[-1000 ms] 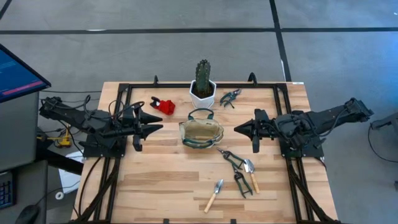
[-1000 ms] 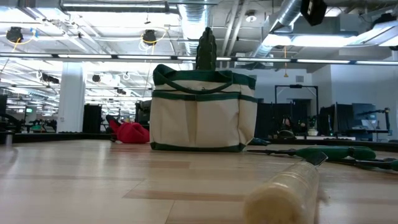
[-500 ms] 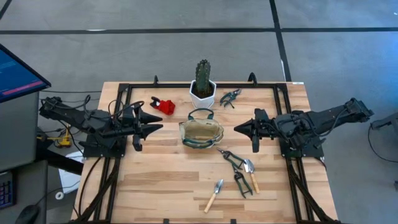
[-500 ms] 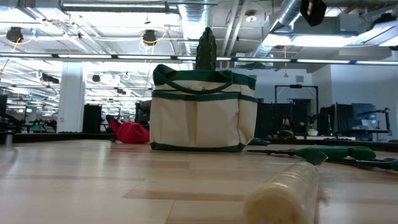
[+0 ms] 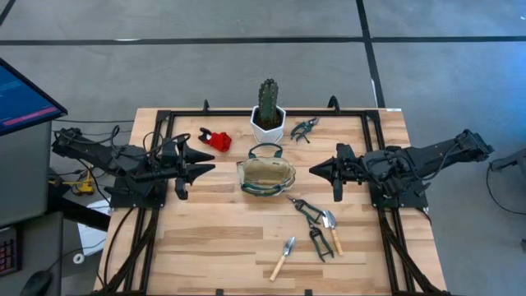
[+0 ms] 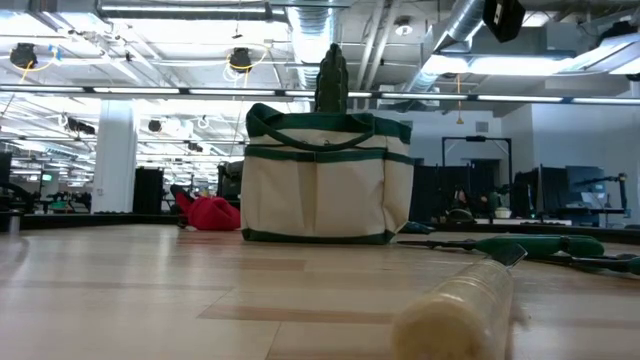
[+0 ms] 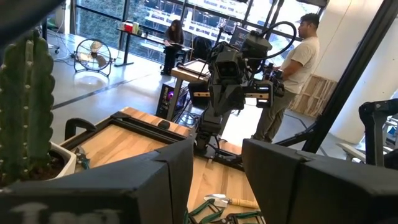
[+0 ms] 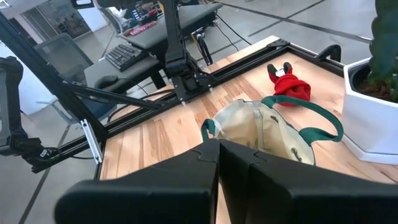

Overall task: Pick & Place Garden tools in Gardening bag
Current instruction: Put the middle green shear scissors into the gardening bag

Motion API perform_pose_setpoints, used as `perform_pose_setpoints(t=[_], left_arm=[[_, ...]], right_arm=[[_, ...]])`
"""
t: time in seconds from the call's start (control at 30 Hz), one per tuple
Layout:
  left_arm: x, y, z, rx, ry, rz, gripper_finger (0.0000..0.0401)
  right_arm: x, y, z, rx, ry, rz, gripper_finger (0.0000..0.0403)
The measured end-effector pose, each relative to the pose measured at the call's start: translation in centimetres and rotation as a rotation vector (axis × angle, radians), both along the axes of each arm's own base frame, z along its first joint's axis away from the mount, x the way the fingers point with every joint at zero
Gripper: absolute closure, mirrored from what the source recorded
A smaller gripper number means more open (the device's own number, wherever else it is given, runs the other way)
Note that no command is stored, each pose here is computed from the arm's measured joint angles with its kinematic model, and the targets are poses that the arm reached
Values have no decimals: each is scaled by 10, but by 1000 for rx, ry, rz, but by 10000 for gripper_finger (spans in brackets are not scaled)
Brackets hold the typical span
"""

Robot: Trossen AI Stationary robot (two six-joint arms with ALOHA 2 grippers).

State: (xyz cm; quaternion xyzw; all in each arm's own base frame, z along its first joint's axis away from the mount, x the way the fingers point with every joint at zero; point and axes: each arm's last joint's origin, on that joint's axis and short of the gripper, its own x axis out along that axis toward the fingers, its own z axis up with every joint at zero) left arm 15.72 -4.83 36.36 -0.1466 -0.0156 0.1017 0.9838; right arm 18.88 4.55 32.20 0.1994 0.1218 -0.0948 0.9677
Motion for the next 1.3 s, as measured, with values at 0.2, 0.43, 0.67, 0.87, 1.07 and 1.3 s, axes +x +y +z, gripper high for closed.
perform_pose_setpoints(t=[0.2, 0.43, 0.67, 0.87, 1.07, 1.3], left_arm=[[0, 0, 0, 0, 0, 0, 274], [0, 0, 0, 0, 0, 0, 274], [0, 0, 0, 1, 0, 1, 274], [0, 0, 0, 0, 0, 0, 274], [0, 0, 0, 2, 1, 1, 274], [0, 0, 0, 2, 0, 0, 274]], right_arm=[[0, 0, 0, -1, 2, 0, 403], [0, 0, 0, 0, 2, 0, 403], [0, 0, 0, 0, 1, 0, 403], [2, 1, -1, 0, 5, 0, 403], [4, 1, -3, -2, 14, 0, 403], [9, 3, -8, -12, 46, -1, 403]])
